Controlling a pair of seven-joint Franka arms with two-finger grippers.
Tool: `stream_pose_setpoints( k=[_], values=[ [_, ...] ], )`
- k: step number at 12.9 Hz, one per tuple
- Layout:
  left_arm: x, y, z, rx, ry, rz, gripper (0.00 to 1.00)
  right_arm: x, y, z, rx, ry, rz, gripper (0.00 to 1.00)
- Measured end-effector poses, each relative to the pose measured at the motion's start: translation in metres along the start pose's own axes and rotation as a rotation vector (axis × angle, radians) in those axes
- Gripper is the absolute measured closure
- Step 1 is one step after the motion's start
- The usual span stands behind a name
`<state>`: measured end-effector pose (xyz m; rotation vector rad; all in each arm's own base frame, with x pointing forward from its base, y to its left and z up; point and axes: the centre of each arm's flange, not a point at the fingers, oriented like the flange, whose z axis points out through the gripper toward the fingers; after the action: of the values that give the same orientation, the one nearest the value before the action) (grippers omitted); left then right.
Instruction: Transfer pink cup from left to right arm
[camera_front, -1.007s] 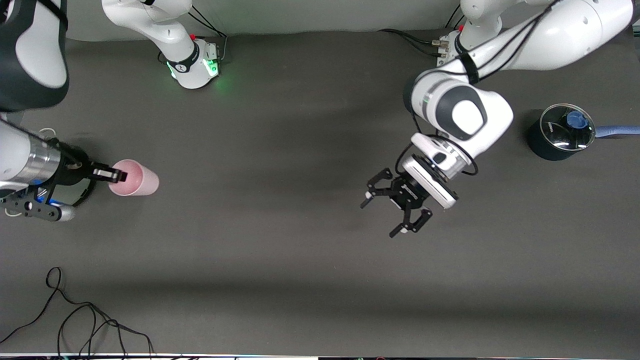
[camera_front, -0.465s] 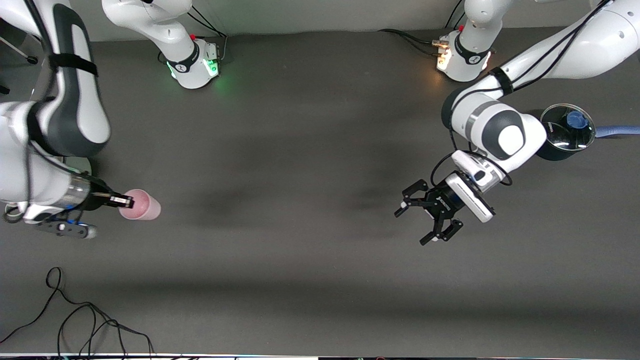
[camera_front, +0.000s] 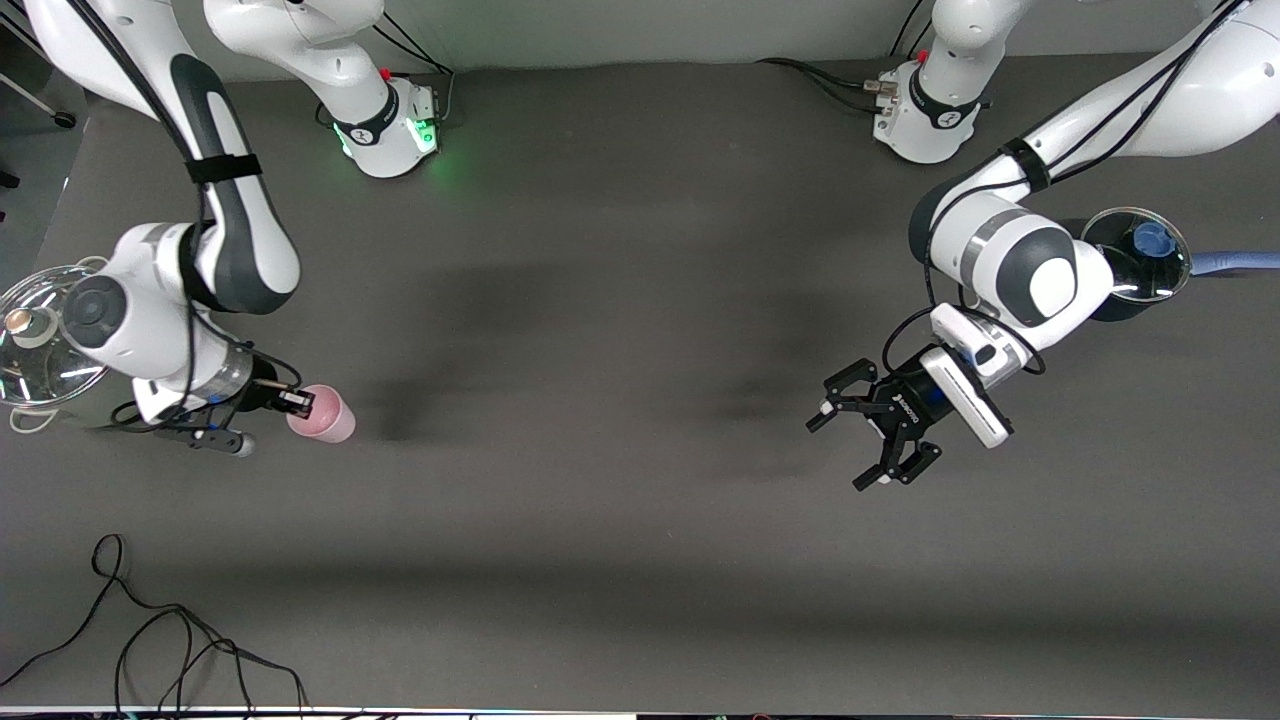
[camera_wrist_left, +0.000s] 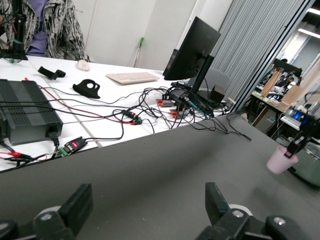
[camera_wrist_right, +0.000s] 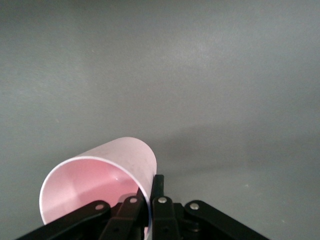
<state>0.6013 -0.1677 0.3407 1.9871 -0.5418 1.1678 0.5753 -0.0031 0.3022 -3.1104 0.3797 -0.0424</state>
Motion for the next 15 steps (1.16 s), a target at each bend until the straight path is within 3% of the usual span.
stream_pose_setpoints(
  k=[3, 8, 11, 13, 15],
  values=[
    [0.001, -0.004, -0.002, -0.028, 0.015, 0.029, 0.00, -0.016, -0.007, 0.021, -0.001, 0.023, -0.020, 0.96],
    [-0.010, -0.038, -0.014, -0.148, 0.059, 0.122, 0.00, -0.023, -0.009, 0.034, -0.007, 0.023, -0.026, 0.96],
    [-0.019, -0.057, -0.025, -0.245, 0.070, 0.156, 0.00, -0.023, -0.008, 0.041, -0.013, 0.018, -0.027, 0.67],
    [-0.019, -0.070, -0.036, -0.353, -0.020, 0.128, 0.00, -0.023, -0.009, 0.041, -0.012, 0.019, -0.027, 0.61],
    [-0.005, -0.085, -0.058, -0.425, -0.173, 0.067, 0.00, -0.023, -0.009, 0.040, -0.012, 0.021, -0.027, 0.61]
  ],
)
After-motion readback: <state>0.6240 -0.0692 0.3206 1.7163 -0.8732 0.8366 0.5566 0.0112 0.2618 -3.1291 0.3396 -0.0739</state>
